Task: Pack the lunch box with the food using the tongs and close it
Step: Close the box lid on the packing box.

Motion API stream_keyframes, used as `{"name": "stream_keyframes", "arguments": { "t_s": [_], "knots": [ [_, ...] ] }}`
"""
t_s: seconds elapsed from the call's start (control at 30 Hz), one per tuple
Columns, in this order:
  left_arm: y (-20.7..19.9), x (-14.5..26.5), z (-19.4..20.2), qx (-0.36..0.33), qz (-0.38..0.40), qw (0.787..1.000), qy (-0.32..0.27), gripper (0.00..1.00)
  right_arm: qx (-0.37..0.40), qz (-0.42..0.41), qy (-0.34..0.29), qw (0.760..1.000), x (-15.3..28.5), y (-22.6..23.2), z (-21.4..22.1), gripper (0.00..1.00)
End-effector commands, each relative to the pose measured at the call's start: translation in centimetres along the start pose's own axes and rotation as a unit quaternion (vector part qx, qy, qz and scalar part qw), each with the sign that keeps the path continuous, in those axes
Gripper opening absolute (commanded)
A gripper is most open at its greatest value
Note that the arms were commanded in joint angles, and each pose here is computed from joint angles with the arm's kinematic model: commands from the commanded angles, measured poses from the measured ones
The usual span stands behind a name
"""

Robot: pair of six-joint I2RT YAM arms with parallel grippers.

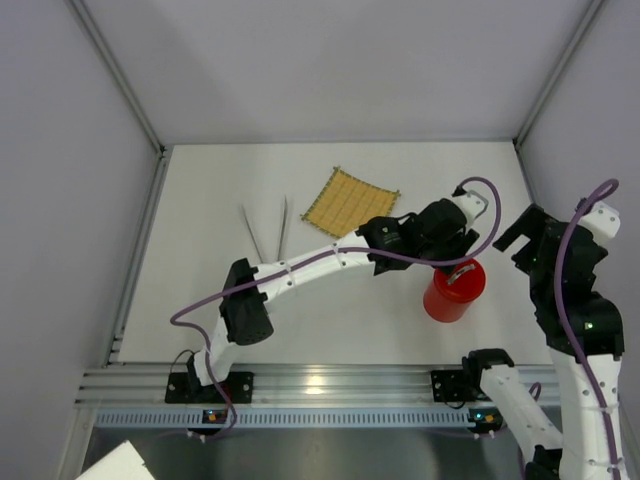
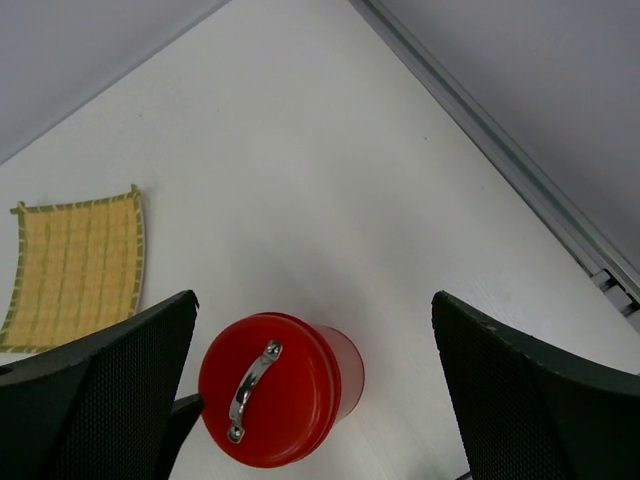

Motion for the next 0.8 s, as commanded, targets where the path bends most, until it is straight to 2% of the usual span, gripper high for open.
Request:
{"name": "stream_keyframes", "arguments": {
  "t_s": [0.0,0.37,0.6,0.63,0.77],
  "knots": [
    [-0.5,3.2,-4.3,0.015,0.020,0.998,-0.064,0.58,-0.010,0.055,0.020,0.998,-1.0,-1.2,0.4,1.00],
    [-0.5,3.2,-3.2,0.014,0.027,0.998,-0.047,0.57,-0.040,0.141,0.057,0.988,-4.7,-2.5,3.8,0.99],
    [-0.5,3.2,-2.9,0.014,0.031,0.998,-0.044,0.56,-0.069,0.160,0.099,0.980,-7.2,-3.9,6.8,0.67],
    [-0.5,3.2,-2.8,0.014,0.033,0.998,-0.043,0.56,-0.068,0.160,0.112,0.978,-7.6,-4.1,7.7,0.65],
    [-0.6,3.2,-2.8,0.016,0.035,0.998,-0.041,0.56,-0.091,0.134,0.140,0.977,-8.6,-3.5,9.6,0.49]
  ]
}}
Point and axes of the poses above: each gripper's point midway between its finger pads, its own x axis back along the fingers, its own y axis along the line the jaws close on, z = x × y, the point moved 1 cm from there along x, back along the fingers, and after that the axes turned 14 degrees about x, right-handed, at the moved point
